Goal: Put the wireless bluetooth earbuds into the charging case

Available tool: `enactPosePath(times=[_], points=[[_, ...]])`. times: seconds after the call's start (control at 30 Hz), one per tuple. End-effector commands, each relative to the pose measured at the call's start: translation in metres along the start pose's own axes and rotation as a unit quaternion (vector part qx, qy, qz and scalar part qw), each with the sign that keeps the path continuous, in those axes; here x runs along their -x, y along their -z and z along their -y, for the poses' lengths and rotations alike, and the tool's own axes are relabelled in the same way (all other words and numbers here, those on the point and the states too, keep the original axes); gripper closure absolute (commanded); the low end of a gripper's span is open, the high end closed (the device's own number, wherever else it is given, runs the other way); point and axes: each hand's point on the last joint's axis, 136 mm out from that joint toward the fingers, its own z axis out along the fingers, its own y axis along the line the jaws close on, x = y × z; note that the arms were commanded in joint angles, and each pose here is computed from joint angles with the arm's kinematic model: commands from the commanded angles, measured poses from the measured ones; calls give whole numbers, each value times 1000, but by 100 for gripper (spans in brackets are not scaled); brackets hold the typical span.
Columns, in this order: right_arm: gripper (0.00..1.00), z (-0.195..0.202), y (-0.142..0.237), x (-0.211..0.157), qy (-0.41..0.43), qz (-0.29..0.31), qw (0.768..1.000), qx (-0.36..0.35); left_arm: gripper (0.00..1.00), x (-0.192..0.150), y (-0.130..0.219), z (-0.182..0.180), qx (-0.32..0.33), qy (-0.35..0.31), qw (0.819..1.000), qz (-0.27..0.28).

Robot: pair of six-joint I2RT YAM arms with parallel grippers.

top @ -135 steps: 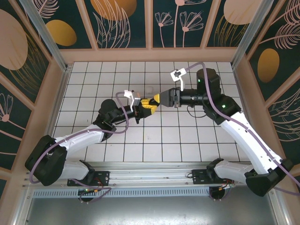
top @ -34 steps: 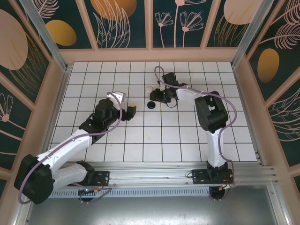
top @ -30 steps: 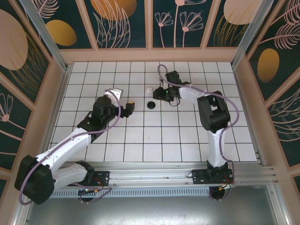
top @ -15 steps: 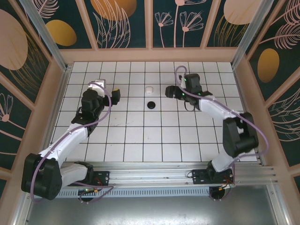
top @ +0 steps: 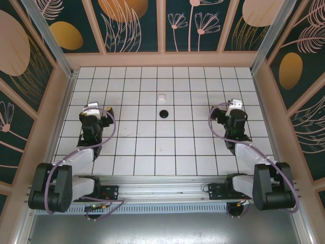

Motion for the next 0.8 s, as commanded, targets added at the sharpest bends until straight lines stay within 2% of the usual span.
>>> enactPosePath(times=[0.0, 0.27, 0.4, 0.53, 0.77], points=[[1, 19, -2, 25, -13, 69, 997, -27, 1, 30, -1, 0, -5, -10, 997, 70], [1, 31, 1, 23, -7, 128, 991, -38, 1, 12, -10, 7, -31, -25, 996, 74], [1, 26, -8, 12, -9, 114, 993, -6, 1, 5, -12, 7, -37, -24, 996, 77], [1, 28, -9, -3, -10, 120, 993, -2, 1, -1, -12, -9, -18, 5, 996, 86], [1, 25, -19, -13, -2, 107, 994, 5, 1, -9, -17, -7, -28, 3, 997, 75]])
